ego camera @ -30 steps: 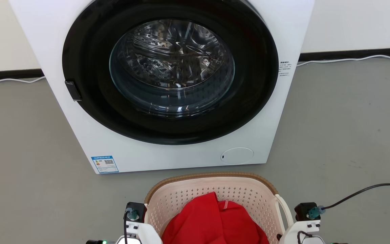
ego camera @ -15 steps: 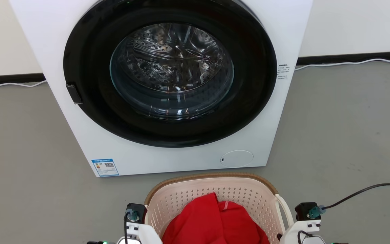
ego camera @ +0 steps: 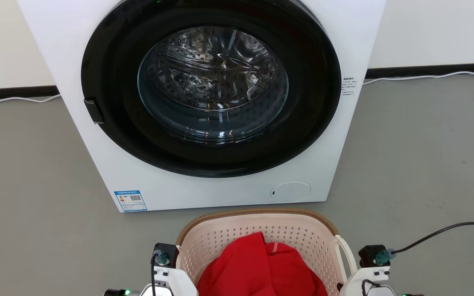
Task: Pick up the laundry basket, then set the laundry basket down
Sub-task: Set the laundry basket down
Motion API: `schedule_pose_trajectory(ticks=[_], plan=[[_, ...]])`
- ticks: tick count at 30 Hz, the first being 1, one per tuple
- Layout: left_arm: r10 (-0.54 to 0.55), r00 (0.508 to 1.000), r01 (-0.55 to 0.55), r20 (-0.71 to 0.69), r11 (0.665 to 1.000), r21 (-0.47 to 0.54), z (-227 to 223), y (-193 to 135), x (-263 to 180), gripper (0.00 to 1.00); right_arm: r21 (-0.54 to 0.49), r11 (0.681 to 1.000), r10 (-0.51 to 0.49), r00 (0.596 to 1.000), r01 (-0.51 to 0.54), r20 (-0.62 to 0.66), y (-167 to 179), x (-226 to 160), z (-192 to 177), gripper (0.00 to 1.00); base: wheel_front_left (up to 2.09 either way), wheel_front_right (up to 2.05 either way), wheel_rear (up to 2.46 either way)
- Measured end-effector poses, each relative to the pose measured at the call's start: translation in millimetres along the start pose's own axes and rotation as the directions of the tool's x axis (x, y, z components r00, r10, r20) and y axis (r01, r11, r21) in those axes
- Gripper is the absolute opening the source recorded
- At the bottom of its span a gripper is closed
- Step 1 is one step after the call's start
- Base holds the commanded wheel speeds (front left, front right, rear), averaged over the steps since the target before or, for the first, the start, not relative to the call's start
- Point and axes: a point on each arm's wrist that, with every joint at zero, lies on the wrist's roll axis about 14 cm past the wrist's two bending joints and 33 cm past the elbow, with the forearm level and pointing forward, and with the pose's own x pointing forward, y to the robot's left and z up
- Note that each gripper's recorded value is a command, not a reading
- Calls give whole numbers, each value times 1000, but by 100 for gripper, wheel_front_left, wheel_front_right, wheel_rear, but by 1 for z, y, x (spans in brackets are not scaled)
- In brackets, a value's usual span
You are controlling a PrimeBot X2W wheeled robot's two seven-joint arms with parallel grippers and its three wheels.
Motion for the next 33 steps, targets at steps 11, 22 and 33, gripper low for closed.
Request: schedule_pose_trajectory(ticks=[11, 22, 33], plan=[[15, 1000, -15, -4, 1000, -27, -2, 2, 4, 0, 4, 1000, 0, 1000, 0, -4, -1, 4, -2, 0, 0, 0, 0], [58, 998, -57, 7, 997, -57, 13, 18, 33, 0, 8, 1000, 15, 998, -15, 53, 0, 30, 20, 0, 0, 0, 0], [110, 994, -109, 0, 988, -112, 24, 50, 90, 0, -1, 998, 58, 995, -58, 86, 2, 86, 43, 0, 0, 0, 0]])
